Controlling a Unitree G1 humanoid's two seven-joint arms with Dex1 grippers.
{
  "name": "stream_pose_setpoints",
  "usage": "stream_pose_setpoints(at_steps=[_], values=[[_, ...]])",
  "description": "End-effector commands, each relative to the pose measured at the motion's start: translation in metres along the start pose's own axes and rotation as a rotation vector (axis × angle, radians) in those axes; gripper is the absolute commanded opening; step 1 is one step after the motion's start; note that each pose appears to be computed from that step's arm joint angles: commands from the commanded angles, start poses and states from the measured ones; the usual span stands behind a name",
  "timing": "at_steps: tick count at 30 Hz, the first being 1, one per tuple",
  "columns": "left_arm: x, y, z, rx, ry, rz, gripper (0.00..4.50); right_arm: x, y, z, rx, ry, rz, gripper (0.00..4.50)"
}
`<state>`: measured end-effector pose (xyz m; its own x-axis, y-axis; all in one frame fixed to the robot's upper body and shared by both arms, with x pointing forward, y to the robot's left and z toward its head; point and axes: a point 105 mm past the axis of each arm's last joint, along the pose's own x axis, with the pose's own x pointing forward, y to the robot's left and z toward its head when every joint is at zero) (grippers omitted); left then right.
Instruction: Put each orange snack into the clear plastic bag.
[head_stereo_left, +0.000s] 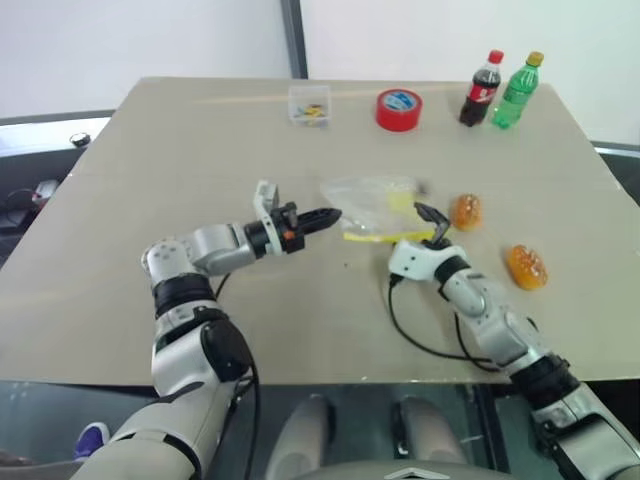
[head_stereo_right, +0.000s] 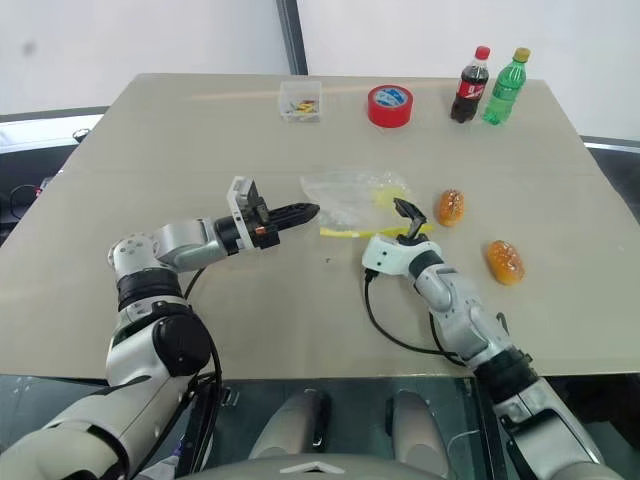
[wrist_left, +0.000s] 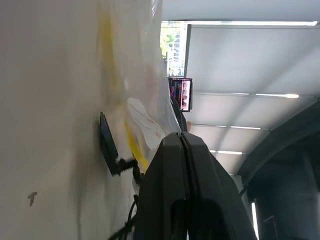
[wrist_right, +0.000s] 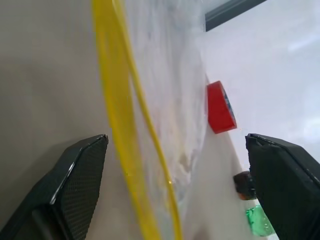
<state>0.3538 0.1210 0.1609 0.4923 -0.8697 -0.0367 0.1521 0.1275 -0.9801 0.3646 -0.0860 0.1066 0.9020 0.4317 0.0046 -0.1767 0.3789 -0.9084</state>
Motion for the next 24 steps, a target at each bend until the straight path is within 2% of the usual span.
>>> stream_pose_setpoints(at_steps=[1, 4, 5, 6, 8, 11, 13, 16, 17, 19, 21, 22, 24], values=[[-0.008, -0.013, 0.000, 0.051, -0.019, -0.035, 0.00, 0.006, -0.009, -0.013, 0.026, 0.030, -0.045, 3.24], [-0.011, -0.015, 0.000, 0.054, -0.035, -0.037, 0.00, 0.007, -0.014, -0.012, 0.033, 0.014, -0.050, 1.84], [-0.012, -0.015, 0.000, 0.055, -0.040, -0.037, 0.00, 0.008, -0.015, -0.011, 0.034, 0.010, -0.048, 1.64], [-0.012, -0.015, -0.001, 0.055, -0.047, -0.036, 0.00, 0.008, -0.015, -0.011, 0.036, 0.007, -0.048, 0.92], [-0.013, -0.017, -0.001, 0.064, -0.075, -0.034, 0.00, 0.007, -0.017, -0.010, 0.038, 0.000, -0.048, 0.06], [-0.018, -0.025, 0.000, 0.082, -0.136, -0.044, 0.00, 0.007, -0.030, -0.007, 0.076, -0.001, -0.077, 0.02], [-0.025, -0.033, -0.001, 0.158, -0.155, -0.033, 0.00, 0.008, -0.041, -0.004, 0.096, -0.009, -0.096, 0.02], [-0.038, -0.035, -0.006, 0.403, -0.142, 0.113, 0.87, 0.013, -0.064, 0.008, 0.146, -0.043, -0.108, 0.00], [-0.041, -0.037, -0.007, 0.508, -0.132, 0.162, 1.31, 0.014, -0.069, 0.010, 0.166, -0.049, -0.100, 0.00], [-0.044, -0.044, 0.003, 0.831, -0.184, 0.298, 2.28, 0.017, -0.081, 0.014, 0.200, -0.058, -0.087, 0.00], [-0.043, -0.062, 0.013, 1.215, -0.253, 0.328, 3.13, 0.022, -0.087, 0.016, 0.234, -0.058, -0.044, 0.00], [-0.041, -0.069, 0.013, 1.390, -0.267, 0.338, 3.13, 0.023, -0.090, 0.016, 0.235, -0.056, -0.029, 0.00], [-0.029, -0.086, -0.004, 1.767, -0.224, 0.296, 3.13, 0.029, -0.097, 0.018, 0.257, -0.040, 0.016, 0.00]])
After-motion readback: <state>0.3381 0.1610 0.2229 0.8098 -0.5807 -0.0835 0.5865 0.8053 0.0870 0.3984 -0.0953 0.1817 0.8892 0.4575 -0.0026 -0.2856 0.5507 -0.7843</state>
